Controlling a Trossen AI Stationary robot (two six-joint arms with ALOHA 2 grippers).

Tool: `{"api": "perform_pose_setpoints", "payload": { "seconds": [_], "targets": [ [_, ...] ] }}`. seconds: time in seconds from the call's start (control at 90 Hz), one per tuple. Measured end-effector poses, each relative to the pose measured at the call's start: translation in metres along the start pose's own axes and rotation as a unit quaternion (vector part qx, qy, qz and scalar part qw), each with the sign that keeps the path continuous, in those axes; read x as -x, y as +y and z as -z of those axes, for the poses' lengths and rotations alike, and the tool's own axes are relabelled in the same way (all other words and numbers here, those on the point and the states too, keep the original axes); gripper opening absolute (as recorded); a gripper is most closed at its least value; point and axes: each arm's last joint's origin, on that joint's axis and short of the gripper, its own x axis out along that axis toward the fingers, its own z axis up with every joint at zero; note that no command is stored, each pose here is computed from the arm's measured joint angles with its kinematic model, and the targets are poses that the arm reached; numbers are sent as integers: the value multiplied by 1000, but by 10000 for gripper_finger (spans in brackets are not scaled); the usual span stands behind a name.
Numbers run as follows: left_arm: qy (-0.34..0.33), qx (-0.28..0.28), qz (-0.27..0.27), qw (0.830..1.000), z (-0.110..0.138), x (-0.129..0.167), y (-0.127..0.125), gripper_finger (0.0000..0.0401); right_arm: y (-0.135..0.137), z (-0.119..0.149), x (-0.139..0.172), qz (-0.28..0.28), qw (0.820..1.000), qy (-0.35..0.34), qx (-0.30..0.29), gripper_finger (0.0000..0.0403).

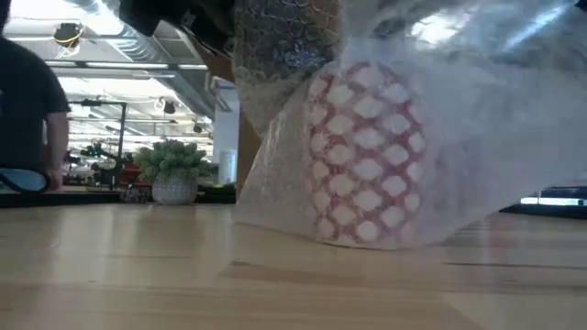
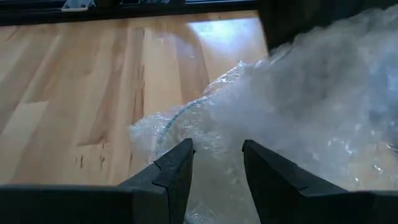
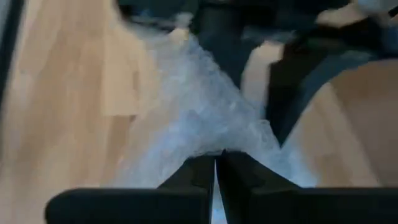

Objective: Wrap mug
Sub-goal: Wrap the red mug with the bubble wrap

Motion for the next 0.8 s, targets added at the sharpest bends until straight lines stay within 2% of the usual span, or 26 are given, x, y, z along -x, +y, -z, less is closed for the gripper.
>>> {"api": "perform_pose_setpoints", "payload": {
  "seconds": [0.367, 0.489, 0.6, 0.8],
  "targets": [
    [4, -12, -2, 1000, 1, 0, 0, 127, -12, 1, -37, -28, 997, 73, -13, 0],
    [10, -15, 1, 1000, -2, 6, -2, 127, -14, 1, -39, -34, 996, 79, -21, 0],
    [6, -14, 5, 1000, -12, 20, -2, 127, -14, 1, -39, -36, 996, 84, -26, 0],
    [-46, 8, 13, 999, -35, 40, -1, 127, -15, 1, -39, -36, 995, 86, -26, 0]
  ]
}}
